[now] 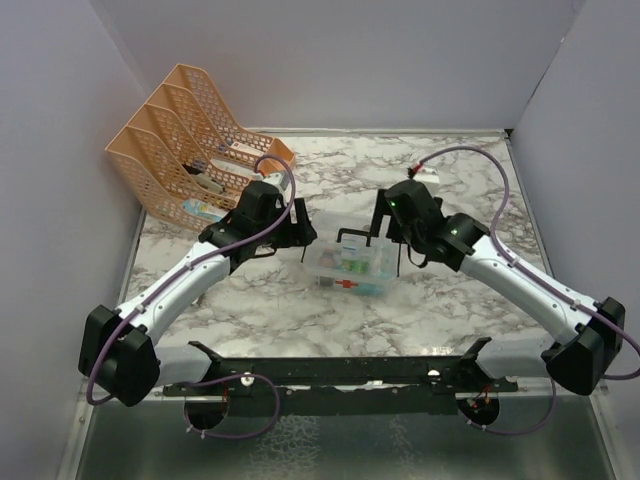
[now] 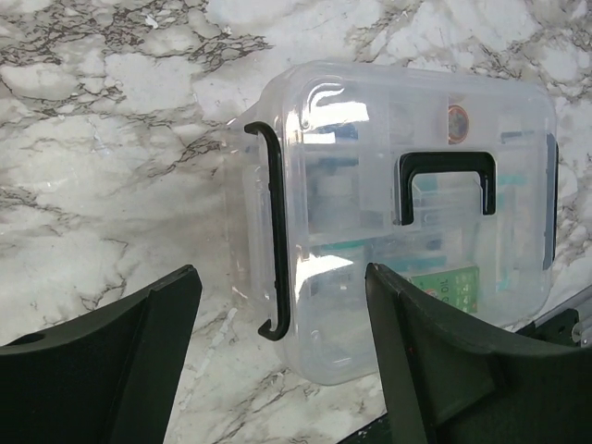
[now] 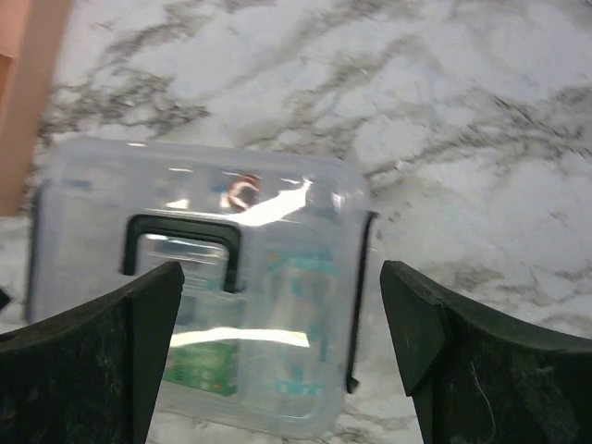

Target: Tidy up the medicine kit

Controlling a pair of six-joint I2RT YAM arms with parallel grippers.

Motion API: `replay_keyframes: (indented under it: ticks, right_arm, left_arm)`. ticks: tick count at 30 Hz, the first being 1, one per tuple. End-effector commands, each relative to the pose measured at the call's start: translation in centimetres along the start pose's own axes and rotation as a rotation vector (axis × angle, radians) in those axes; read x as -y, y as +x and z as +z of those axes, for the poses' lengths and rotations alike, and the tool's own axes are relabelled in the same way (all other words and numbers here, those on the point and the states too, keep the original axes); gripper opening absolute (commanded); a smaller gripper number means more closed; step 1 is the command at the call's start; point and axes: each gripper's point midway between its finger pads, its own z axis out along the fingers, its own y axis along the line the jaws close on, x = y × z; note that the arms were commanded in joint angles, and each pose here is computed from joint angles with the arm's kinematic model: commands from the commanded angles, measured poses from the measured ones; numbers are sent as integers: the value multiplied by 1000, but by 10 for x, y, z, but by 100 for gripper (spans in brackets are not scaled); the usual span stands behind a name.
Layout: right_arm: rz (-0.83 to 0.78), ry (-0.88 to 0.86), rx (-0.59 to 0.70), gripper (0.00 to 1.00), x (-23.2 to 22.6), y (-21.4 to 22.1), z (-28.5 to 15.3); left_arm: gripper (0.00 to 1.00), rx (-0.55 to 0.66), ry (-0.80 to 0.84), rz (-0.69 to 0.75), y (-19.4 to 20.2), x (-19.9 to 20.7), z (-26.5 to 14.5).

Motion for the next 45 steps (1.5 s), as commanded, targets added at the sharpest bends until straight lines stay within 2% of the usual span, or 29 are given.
replay_keyframes:
  ticks: [1,5,11,17,21,26,31,35,40,43,45]
  right_arm:
    - [94,74,-76,89,47,38,2]
    - [140,2,-114,86,51,52,2]
    - [190,-143,-183,73,29,73,13]
    - [222,-180,-204,59,22,85,26]
    - [196,-234,-188,45,10,77,33]
    - [128,-262,-139,42,-4,52,50]
    - [61,-237,-90,43,-6,26,72]
    - [42,-195,-96,48,0,19,80]
    - [42,-129,-37,67,16,-4,57]
    - [-2,-124,0,82,24,-20,31]
    - [-23,-114,15,87,32,-27,13]
  left_arm:
    - [72,-31,67,-65,3,6,14]
    - [68,-65,118,-87,7,10,24]
    - [62,-126,132,-97,16,9,39]
    - [52,-157,159,-103,22,13,45]
    - [46,-149,172,-123,16,17,50]
    - [42,-132,213,-150,-6,35,61]
    - [43,-130,175,-167,-7,29,71]
    - [57,-113,137,-156,-8,19,72]
    - [72,-18,51,-97,-34,3,55]
    - [80,65,19,-36,-57,2,31]
    - [85,124,-10,0,-70,0,12]
